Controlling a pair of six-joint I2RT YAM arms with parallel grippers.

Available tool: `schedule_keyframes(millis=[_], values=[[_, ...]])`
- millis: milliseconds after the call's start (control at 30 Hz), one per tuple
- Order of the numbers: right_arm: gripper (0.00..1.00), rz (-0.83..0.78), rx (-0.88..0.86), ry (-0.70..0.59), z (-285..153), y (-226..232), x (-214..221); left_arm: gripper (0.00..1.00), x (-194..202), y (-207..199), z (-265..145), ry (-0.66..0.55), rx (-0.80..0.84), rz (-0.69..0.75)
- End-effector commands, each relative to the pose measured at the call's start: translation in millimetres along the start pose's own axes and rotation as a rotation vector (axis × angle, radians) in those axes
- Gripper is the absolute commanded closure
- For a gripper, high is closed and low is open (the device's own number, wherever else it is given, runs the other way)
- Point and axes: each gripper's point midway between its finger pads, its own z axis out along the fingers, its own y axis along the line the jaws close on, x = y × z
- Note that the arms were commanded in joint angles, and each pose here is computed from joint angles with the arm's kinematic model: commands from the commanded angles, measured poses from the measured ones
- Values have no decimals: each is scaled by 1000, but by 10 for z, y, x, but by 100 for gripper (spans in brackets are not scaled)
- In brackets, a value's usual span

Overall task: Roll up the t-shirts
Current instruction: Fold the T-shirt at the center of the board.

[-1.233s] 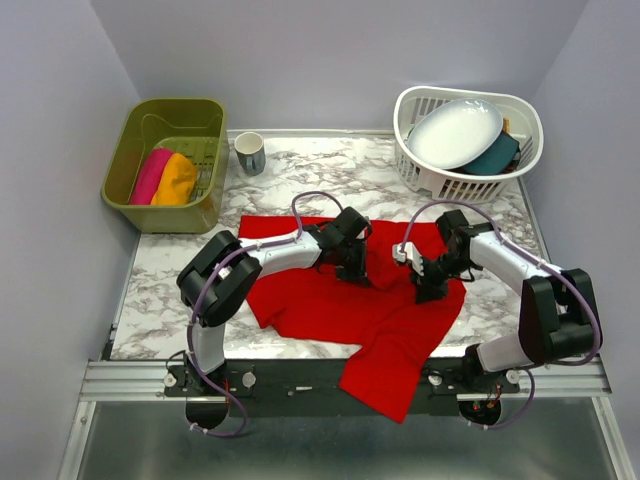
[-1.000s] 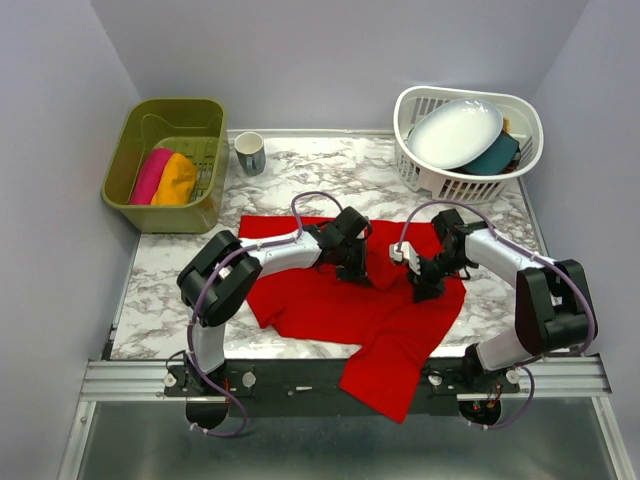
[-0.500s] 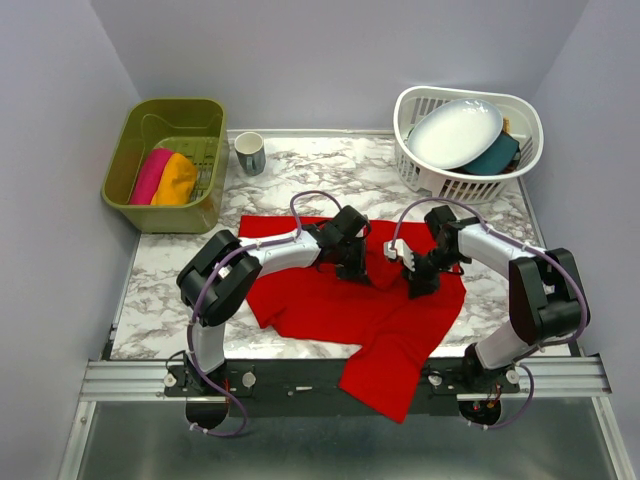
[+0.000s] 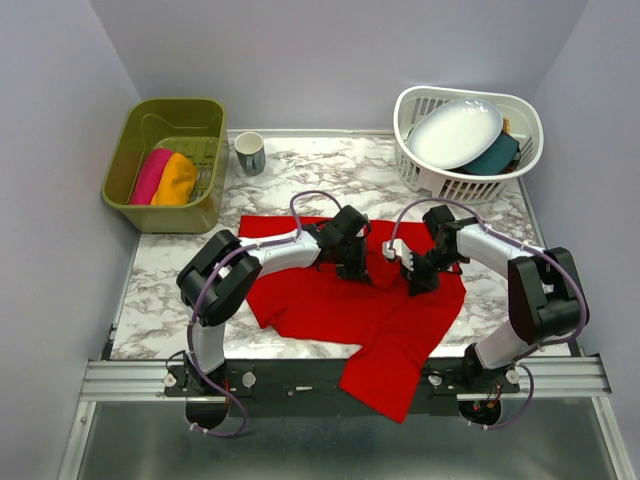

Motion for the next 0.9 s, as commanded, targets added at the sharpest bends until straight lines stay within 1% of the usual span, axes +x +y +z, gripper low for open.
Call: schedule_keyframes(millis=[0,100,133,600,733,867], values=[[93,-23,27,-13,-130,28,-104,100,39,54,46,12,-1,-7],[99,-10,20,-33,-176,72,-169,100,44,50,49,12,1,-7],[99,3,13,-35,-181,95,-174,100,41,55,45,11,0,-8],[99,21,37,-32,-243,47,-202,100,59,52,39,9,5,-2],[99,42,31,-63,-321,87,-261,100,72,61,36,10,4,6],[99,45,23,-63,-340,168,-247,100,98,81,39,15,0,9]])
